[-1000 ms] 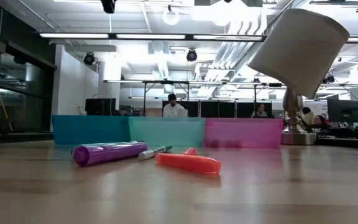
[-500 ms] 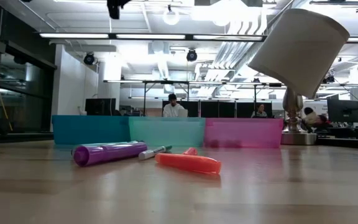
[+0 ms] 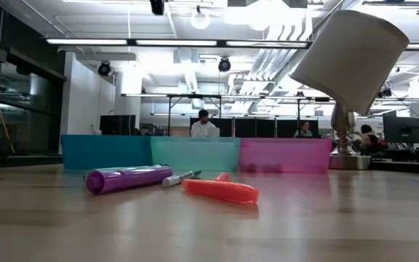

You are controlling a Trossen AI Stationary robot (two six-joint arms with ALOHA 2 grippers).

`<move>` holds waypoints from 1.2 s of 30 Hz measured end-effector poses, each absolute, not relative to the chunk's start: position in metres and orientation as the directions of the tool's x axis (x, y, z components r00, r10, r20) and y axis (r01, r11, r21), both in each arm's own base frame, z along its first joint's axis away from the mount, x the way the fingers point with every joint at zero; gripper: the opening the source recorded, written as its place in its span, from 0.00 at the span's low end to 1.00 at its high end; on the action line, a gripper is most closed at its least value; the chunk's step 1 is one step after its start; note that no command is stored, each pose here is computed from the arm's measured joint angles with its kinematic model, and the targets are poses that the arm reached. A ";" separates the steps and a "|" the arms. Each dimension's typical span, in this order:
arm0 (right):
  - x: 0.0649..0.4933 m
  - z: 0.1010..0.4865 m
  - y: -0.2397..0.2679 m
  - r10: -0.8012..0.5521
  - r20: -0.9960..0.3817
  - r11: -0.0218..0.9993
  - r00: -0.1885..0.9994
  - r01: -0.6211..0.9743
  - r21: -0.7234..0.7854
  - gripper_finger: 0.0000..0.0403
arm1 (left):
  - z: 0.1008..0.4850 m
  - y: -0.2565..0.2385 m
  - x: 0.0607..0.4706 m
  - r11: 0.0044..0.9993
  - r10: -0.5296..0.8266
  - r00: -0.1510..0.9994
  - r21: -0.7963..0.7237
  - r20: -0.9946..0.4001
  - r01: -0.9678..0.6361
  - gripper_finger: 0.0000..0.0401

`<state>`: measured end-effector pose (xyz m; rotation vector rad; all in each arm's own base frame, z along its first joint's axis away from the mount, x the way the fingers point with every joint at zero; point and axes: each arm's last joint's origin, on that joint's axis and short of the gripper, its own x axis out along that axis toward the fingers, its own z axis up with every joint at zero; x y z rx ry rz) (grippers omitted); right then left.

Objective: Pick & Place Markers
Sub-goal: Put the purple pen into the blue bin

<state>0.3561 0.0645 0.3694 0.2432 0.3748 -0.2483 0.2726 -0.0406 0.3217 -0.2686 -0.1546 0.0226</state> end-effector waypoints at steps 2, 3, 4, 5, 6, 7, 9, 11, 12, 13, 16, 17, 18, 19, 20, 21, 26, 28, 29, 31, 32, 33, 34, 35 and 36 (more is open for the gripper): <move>0.356 0.369 0.064 -0.193 -0.391 0.941 0.900 0.283 0.186 0.06 | 0.326 -0.041 0.274 0.963 0.043 0.986 -0.268 0.158 0.001 0.63; 0.356 0.369 0.064 -0.193 -0.392 0.941 0.899 0.283 0.186 0.06 | 0.326 -0.041 0.274 0.964 0.043 0.987 -0.267 0.153 -0.001 0.63; 0.356 0.369 0.064 -0.193 -0.393 0.941 0.899 0.283 0.185 0.06 | 0.325 -0.041 0.275 0.964 0.044 0.988 -0.266 0.146 -0.003 0.63; 0.356 0.369 0.064 -0.194 -0.394 0.941 0.898 0.284 0.185 0.06 | 0.325 -0.041 0.275 0.964 0.043 0.989 -0.265 0.143 -0.004 0.63; 0.356 0.369 0.064 -0.194 -0.396 0.941 0.898 0.284 0.184 0.06 | 0.326 -0.041 0.276 0.964 0.043 0.989 -0.264 0.144 -0.003 0.63; 0.356 0.368 0.064 -0.194 -0.398 0.941 0.897 0.285 0.184 0.06 | 0.328 -0.041 0.276 0.965 0.043 0.987 -0.261 0.152 -0.002 0.63; 0.355 0.368 0.064 -0.194 -0.402 0.941 0.895 0.286 0.182 0.06 | 0.330 -0.041 0.275 0.965 0.050 0.986 -0.260 0.161 -0.007 0.63; 0.355 0.368 0.064 -0.194 -0.404 0.941 0.894 0.287 0.182 0.06 | 0.329 -0.041 0.275 0.966 0.055 0.986 -0.259 0.154 -0.013 0.62; 0.355 0.368 0.064 -0.194 -0.404 0.941 0.894 0.286 0.182 0.06 | 0.328 -0.041 0.275 0.966 0.055 0.987 -0.260 0.153 -0.013 0.61; 0.355 0.368 0.064 -0.193 -0.405 0.941 0.894 0.285 0.182 0.06 | 0.329 -0.041 0.275 0.965 0.055 0.986 -0.261 0.154 -0.013 0.60; 0.355 0.368 0.064 -0.192 -0.405 0.941 0.894 0.284 0.182 0.06 | 0.328 -0.041 0.275 0.965 0.055 0.987 -0.260 0.150 -0.014 0.52; 0.355 0.368 0.064 -0.192 -0.407 0.941 0.893 0.285 0.181 0.06 | 0.328 -0.041 0.275 0.966 0.055 0.988 -0.260 0.147 -0.015 0.49; 0.355 0.368 0.064 -0.192 -0.406 0.942 0.893 0.284 0.179 0.06 | 0.328 -0.041 0.275 0.965 0.055 0.988 -0.261 0.147 -0.015 0.45; 0.355 0.368 0.064 -0.189 -0.407 0.943 0.894 0.281 0.179 0.06 | 0.328 -0.041 0.275 0.964 0.058 0.987 -0.266 0.147 -0.016 0.41; 0.355 0.368 0.065 -0.188 -0.407 0.943 0.894 0.280 0.180 0.06 | 0.328 -0.041 0.275 0.963 0.058 0.987 -0.267 0.147 -0.017 0.37; 0.355 0.368 0.065 -0.187 -0.406 0.943 0.894 0.279 0.180 0.06 | 0.328 -0.041 0.275 0.963 0.058 0.988 -0.267 0.146 -0.017 0.33; 0.355 0.368 0.065 -0.180 -0.408 0.948 0.895 0.269 0.173 0.06 | 0.327 -0.040 0.275 0.962 0.062 0.988 -0.271 0.144 -0.021 0.12; 0.355 0.368 0.065 -0.178 -0.408 0.950 0.895 0.265 0.166 0.06 | 0.327 -0.040 0.275 0.963 0.061 0.988 -0.267 0.144 -0.021 0.12; 0.355 0.368 0.065 -0.178 -0.408 0.950 0.895 0.264 0.165 0.06 | 0.327 -0.041 0.275 0.964 0.059 0.988 -0.266 0.144 -0.018 0.12; 0.355 0.368 0.065 -0.178 -0.408 0.951 0.895 0.264 0.164 0.06 | 0.327 -0.041 0.275 0.964 0.059 0.988 -0.264 0.144 -0.019 0.12; 0.355 0.368 0.065 -0.178 -0.408 0.950 0.895 0.264 0.164 0.06 | 0.327 -0.041 0.275 0.964 0.059 0.988 -0.264 0.143 -0.019 0.12; 0.355 0.368 0.065 -0.178 -0.408 0.950 0.896 0.264 0.164 0.06 | 0.327 -0.041 0.275 0.964 0.059 0.988 -0.263 0.142 -0.020 0.12; 0.355 0.368 0.065 -0.178 -0.408 0.950 0.895 0.264 0.164 0.06 | 0.327 -0.041 0.275 0.965 0.059 0.988 -0.263 0.141 -0.020 0.12; 0.355 0.368 0.065 -0.178 -0.408 0.950 0.895 0.264 0.164 0.06 | 0.327 -0.041 0.275 0.965 0.059 0.988 -0.263 0.141 -0.020 0.12; 0.355 0.368 0.065 -0.178 -0.408 0.950 0.895 0.264 0.164 0.06 | 0.327 -0.041 0.275 0.965 0.059 0.988 -0.263 0.141 -0.020 0.12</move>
